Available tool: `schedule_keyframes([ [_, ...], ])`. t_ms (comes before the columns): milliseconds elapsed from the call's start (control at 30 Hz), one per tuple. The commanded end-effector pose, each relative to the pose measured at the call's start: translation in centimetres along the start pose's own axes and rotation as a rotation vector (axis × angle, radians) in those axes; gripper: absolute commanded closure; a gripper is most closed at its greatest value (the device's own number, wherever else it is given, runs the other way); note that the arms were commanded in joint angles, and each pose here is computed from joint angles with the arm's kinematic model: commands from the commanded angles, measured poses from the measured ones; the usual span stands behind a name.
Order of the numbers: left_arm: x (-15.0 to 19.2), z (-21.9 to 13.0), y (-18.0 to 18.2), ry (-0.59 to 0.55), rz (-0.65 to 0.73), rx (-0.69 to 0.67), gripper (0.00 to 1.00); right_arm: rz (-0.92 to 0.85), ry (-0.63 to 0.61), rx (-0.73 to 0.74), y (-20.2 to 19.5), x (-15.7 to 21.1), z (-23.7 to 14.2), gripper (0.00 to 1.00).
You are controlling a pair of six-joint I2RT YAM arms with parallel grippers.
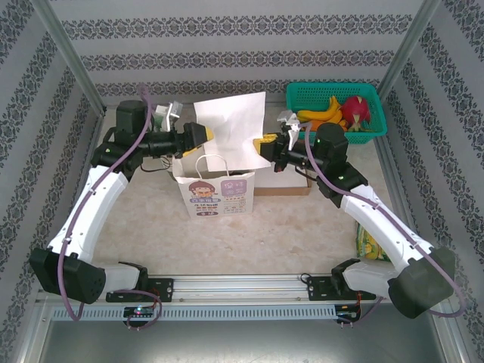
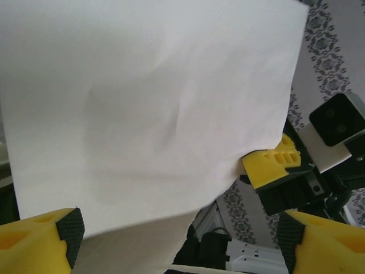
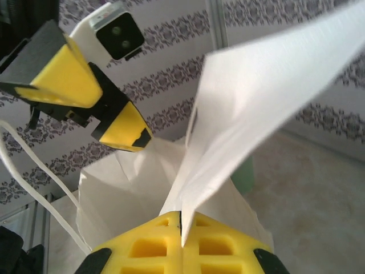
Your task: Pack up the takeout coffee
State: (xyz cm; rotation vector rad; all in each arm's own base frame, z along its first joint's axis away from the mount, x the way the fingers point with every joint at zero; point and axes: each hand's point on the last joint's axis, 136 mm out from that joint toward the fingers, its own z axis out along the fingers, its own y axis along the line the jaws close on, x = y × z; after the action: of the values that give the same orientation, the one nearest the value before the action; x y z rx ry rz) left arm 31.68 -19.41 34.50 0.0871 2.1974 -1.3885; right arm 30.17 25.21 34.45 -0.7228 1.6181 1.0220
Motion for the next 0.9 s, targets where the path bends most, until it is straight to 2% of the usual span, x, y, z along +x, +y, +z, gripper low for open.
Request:
schedule_keyframes([
  [0, 1.3, 0.4, 1.4, 0.043, 0.052, -0.021, 0.10, 0.075, 0.010, 0.017, -0.9, 0.9, -0.3, 0.92],
  [33, 1.5, 0.7, 1.7, 0.049, 0.059, -0.025, 0.10, 0.100, 0.015, 0.028, -1.3, 1.2, -0.3, 0.90],
  [133, 1.7, 1.2, 2.3, 0.062, 0.075, -0.042, 0.09, 0.182, 0.023, 0.078, -3.0, 1.4, -0.3, 0.72],
  [200, 1.7, 1.3, 2.4, 0.059, 0.087, -0.049, 0.09, 0.218, 0.036, 0.104, -3.9, 1.3, -0.2, 0.65],
  [433, 1.4, 1.6, 2.7, 0.062, 0.086, -0.061, 0.07, 0.230, 0.070, -0.014, -3.8, -0.7, 2.1, 0.62],
  [500, 1.4, 1.5, 2.6, 0.064, 0.094, -0.063, 0.07, 0.218, 0.069, -0.035, -3.6, -1.6, 2.7, 0.64],
  [533, 1.4, 1.4, 2.5, 0.063, 0.100, -0.066, 0.07, 0.210, 0.072, -0.041, -3.6, -1.8, 2.9, 0.70],
  [600, 1.5, 0.9, 2.0, 0.054, 0.123, -0.069, 0.06, 0.185, 0.080, -0.046, -3.4, -2.4, 3.1, 0.89],
  [667, 1.5, 0.2, 1.2, 0.034, 0.168, -0.067, 0.05, 0.153, 0.088, -0.054, -2.8, -2.9, 3.0, 1.00],
  [767, 1.8, -1.1, 0.4, -0.003, 0.262, -0.080, 0.00, 0.088, 0.083, -0.103, -1.3, -4.3, 2.4, 1.00],
  [867, 1.5, -2.2, -0.2, -0.052, 0.348, -0.113, 0.00, 0.002, 0.105, -0.155, 0.8, -5.7, 2.0, 1.00],
])
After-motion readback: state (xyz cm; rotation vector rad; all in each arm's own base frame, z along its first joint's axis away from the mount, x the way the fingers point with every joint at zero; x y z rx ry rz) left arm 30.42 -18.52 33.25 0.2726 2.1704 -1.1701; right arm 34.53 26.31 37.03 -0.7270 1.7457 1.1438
